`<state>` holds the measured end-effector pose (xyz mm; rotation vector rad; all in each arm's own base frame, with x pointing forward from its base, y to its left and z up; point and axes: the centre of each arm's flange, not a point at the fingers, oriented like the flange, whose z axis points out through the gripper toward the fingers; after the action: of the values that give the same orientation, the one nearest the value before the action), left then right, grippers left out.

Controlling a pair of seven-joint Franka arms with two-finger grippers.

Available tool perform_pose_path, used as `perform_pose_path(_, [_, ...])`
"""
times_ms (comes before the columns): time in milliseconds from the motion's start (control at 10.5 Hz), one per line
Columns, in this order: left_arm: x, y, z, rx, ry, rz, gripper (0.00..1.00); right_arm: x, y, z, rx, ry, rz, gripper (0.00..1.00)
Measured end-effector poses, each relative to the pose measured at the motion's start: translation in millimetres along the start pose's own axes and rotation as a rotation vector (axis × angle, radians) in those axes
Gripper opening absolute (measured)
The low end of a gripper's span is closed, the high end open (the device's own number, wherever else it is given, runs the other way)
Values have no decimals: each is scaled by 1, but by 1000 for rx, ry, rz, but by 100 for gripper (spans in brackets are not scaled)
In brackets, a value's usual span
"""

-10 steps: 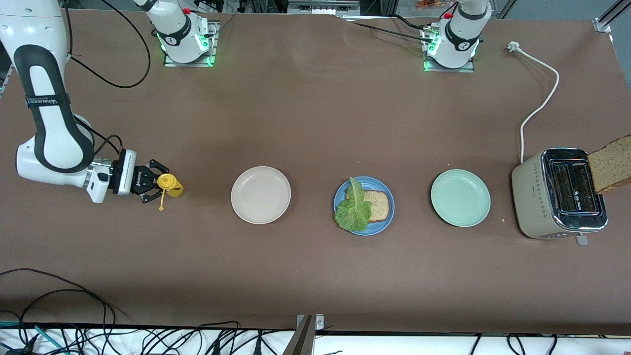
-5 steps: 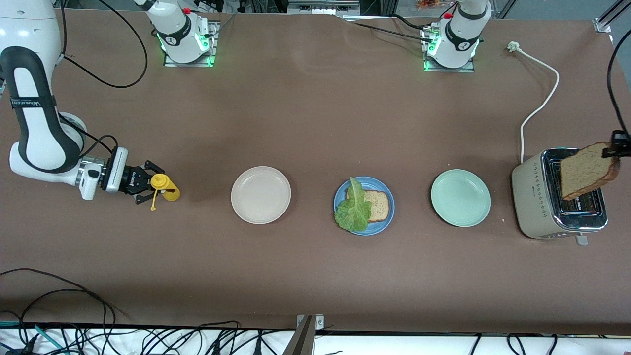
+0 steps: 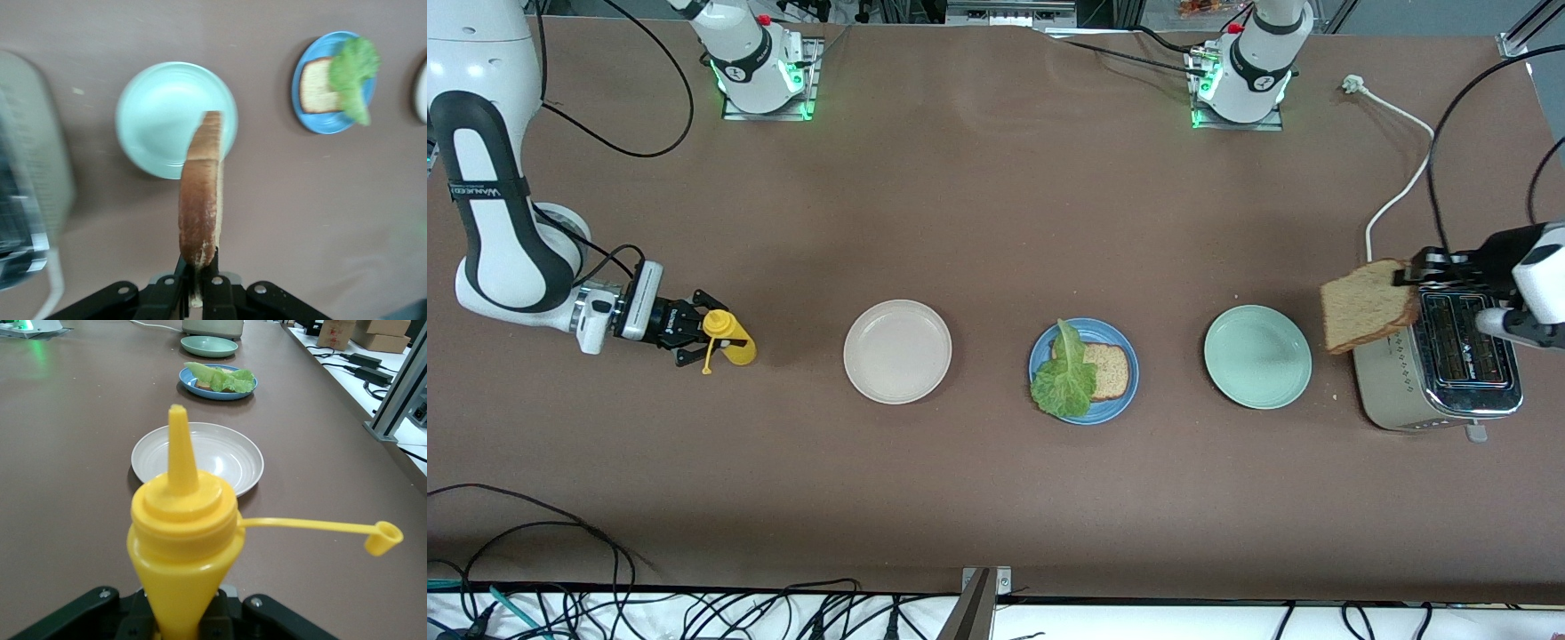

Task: Make sandwich in blue plate with both arms
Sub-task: 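Carry the bread slice with the left gripper toward the blue plate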

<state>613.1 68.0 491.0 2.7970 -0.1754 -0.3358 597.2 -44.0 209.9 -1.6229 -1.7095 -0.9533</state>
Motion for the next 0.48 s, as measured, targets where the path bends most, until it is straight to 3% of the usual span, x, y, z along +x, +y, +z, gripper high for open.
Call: perform_pose_path(476, [37, 80, 92, -300, -12, -141, 9, -20, -15, -6, 19, 62, -21, 9])
